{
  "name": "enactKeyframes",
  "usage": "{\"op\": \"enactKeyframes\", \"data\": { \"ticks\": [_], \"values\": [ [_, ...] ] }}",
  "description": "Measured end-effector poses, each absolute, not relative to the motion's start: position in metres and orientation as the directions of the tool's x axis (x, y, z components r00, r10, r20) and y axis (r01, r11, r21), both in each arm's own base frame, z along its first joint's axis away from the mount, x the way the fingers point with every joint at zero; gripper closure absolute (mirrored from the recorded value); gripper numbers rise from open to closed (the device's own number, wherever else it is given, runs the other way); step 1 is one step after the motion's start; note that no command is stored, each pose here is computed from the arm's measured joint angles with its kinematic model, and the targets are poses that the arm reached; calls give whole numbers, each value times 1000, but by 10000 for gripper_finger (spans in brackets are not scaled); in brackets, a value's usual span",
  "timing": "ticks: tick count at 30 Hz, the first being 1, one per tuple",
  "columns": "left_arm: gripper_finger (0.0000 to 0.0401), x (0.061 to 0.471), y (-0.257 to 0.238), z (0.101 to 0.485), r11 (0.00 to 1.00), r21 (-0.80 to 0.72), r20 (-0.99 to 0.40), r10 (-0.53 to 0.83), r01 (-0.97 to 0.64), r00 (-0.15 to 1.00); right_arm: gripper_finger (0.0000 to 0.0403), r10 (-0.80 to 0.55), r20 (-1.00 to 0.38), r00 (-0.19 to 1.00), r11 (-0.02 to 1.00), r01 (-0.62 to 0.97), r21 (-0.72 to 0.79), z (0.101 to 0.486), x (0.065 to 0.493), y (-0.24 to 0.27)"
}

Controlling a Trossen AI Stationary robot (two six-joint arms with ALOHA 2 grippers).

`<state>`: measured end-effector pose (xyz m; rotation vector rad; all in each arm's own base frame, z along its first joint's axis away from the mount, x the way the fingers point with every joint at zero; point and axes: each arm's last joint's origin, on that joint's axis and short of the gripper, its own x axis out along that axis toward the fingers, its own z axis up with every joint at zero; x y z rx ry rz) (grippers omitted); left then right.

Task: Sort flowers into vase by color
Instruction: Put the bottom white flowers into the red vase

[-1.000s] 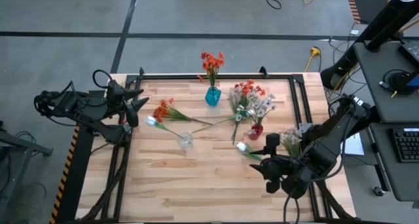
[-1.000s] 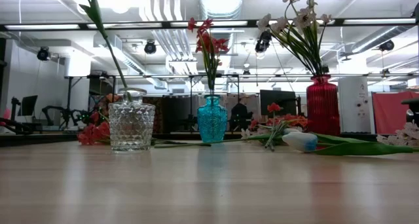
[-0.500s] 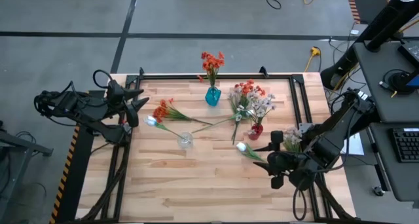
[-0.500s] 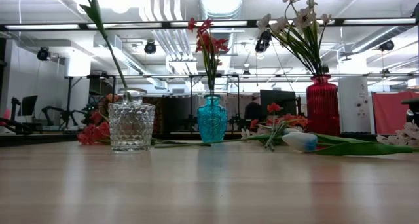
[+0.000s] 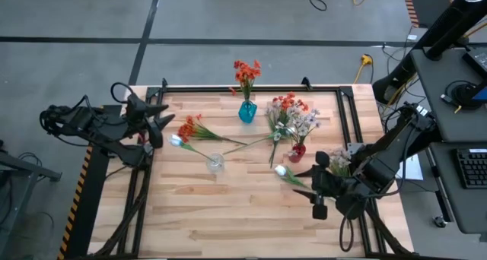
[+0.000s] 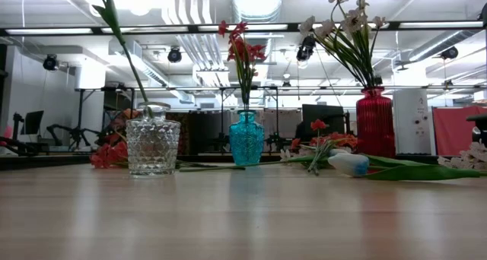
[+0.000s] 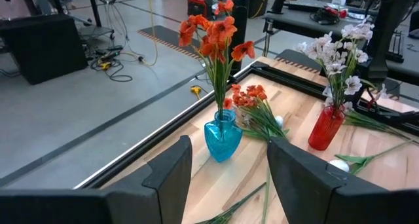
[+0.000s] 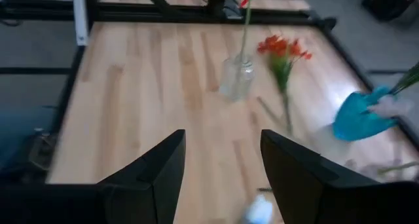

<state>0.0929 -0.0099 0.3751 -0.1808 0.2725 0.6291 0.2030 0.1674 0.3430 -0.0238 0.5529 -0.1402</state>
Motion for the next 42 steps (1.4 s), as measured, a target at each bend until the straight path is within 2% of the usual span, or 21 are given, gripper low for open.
{"op": "enactKeyframes", "data": {
  "ticks": [9, 14, 18, 23, 27, 32, 37, 42],
  "values": [
    [219, 102, -14, 372, 803, -64, -332, 542, -592, 772, 211, 66, -647, 759, 965, 117, 235, 340, 199, 172],
    [219, 103, -14, 372, 811, -65, -340, 530, -581, 777, 211, 42, -772, 634, 901, 310, 304, 329, 189, 165],
    [219, 103, -14, 372, 811, -66, -340, 530, -581, 777, 211, -38, -875, 482, 810, 527, 256, 319, 175, 154],
    [219, 102, -14, 372, 811, -69, -337, 529, -581, 778, 211, -86, -955, 284, 703, 697, 144, 308, 160, 144],
    [219, 102, -14, 372, 811, -70, -337, 529, -581, 779, 211, -135, -963, 233, 619, 779, 102, 301, 157, 140],
    [219, 102, -14, 372, 811, -70, -337, 529, -581, 779, 211, -161, -966, 200, 601, 797, 64, 290, 157, 140],
    [219, 102, -14, 372, 808, -68, -334, 535, -586, 776, 211, -163, -974, 154, 519, 854, 48, 281, 154, 139],
    [219, 102, -14, 372, 805, -68, -332, 538, -589, 775, 193, -169, -983, 74, 436, 900, -7, 269, 149, 136]
  ]
}}
